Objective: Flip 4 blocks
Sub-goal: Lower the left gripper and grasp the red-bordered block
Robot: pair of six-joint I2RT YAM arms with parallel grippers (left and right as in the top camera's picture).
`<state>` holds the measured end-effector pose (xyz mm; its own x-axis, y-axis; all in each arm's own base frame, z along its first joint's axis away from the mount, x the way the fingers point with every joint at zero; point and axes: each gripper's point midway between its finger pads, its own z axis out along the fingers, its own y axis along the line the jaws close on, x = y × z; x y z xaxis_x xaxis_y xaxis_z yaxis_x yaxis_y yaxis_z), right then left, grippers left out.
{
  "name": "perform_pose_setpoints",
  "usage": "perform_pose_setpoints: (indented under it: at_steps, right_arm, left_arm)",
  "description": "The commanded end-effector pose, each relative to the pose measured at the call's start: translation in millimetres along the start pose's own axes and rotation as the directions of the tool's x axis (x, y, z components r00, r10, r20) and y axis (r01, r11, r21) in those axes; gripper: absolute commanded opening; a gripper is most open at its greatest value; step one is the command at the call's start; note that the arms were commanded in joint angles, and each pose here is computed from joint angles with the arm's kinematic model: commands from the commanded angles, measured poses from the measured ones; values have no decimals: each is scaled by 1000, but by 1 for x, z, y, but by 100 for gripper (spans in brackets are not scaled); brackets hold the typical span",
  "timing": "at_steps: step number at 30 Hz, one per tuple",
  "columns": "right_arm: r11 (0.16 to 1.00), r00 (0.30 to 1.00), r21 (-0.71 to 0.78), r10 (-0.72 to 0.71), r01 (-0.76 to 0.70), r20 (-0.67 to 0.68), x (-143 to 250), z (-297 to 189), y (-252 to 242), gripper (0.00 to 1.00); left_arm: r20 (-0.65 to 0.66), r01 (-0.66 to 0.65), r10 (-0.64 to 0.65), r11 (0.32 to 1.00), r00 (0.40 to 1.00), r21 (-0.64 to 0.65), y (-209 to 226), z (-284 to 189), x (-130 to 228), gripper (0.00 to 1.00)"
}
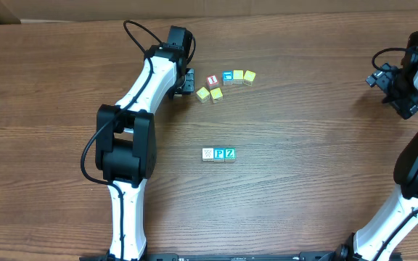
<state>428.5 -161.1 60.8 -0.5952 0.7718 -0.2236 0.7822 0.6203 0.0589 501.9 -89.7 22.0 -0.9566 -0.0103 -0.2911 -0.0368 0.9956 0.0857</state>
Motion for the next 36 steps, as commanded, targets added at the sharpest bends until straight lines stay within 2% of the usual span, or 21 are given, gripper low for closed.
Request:
perform_pose_setpoints:
  at_steps: [1, 8, 18, 25, 28, 36]
  right_arm:
    - [1000, 1000, -18, 1, 0, 26, -7, -8, 5, 100]
    - [1000, 1000, -18, 1, 0, 26, -7, -8, 5, 100]
    - [1000, 1000, -18, 1, 0, 26, -7, -8, 5, 100]
    - [1000, 1000, -18, 1, -1, 26, -7, -8, 5, 100]
    - [1000, 1000, -18, 1, 0, 26, -7, -8, 5, 100]
    - [1000, 1000, -18, 1, 0, 26, -7, -8, 5, 100]
  left_arm:
    - [-30, -36, 36, 999, 999, 11, -5, 12, 10, 39]
    - [-16, -75, 75, 997, 997, 14, -5, 12, 7, 40]
    - [-25, -62, 63, 998, 998, 23, 1, 13, 7, 39]
    - [-44, -49, 55, 990, 998, 133, -5, 13, 8, 41]
    - [-51, -47, 54, 990, 997, 130, -3, 14, 10, 41]
    - [-54, -50, 57, 990, 997, 130, -2, 13, 10, 36]
